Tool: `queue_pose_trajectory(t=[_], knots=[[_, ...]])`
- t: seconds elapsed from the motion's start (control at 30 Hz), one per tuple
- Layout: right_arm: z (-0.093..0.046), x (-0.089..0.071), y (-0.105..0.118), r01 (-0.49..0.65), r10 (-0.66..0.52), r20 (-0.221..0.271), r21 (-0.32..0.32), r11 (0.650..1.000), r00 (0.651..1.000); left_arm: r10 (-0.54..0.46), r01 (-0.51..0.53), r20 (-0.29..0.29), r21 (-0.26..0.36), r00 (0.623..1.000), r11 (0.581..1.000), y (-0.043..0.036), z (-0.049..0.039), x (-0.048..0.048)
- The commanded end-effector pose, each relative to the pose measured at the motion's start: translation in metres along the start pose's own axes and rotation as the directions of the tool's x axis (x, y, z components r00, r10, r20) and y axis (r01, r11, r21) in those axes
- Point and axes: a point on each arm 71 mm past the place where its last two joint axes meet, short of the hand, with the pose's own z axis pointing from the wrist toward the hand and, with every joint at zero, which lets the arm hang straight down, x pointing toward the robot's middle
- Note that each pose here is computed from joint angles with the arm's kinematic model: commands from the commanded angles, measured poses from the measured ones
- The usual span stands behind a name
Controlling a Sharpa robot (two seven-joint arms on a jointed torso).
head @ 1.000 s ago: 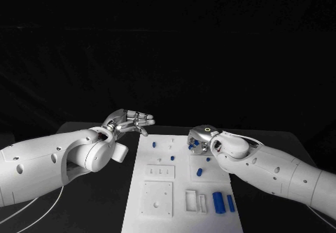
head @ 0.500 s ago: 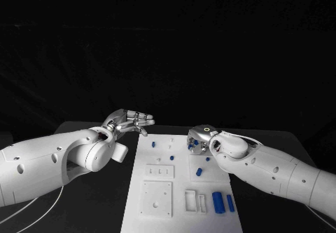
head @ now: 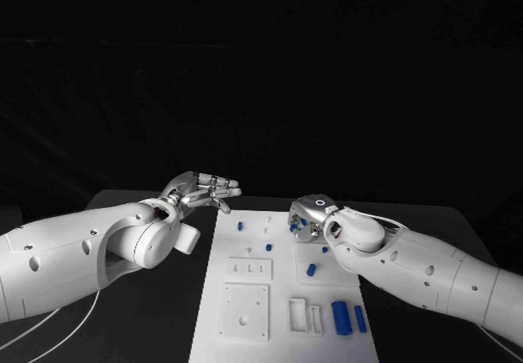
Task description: Assemble the parts on the task board
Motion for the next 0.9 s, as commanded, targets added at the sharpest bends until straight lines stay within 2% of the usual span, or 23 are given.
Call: queue_pose_trajectory(t=[0.03,0.5,0.9], knots=[[0.002,-0.008,0.004,0.018,-0.019,0.080,0.022,1.000,0.997,0.002,-0.002,-0.014,0.010,1.000,1.000,-0.0022,0.0008,0.0014],[0.016,-0.019,0.030,0.005,-0.008,0.169,0.022,1.000,0.986,0.001,-0.001,-0.018,0.011,1.000,1.000,-0.0026,0.0017,0.0034],[0.027,-0.019,0.039,0.002,-0.005,0.179,0.021,1.000,0.984,-0.001,0.001,-0.029,0.012,1.000,1.000,-0.0036,0.0023,0.0077]])
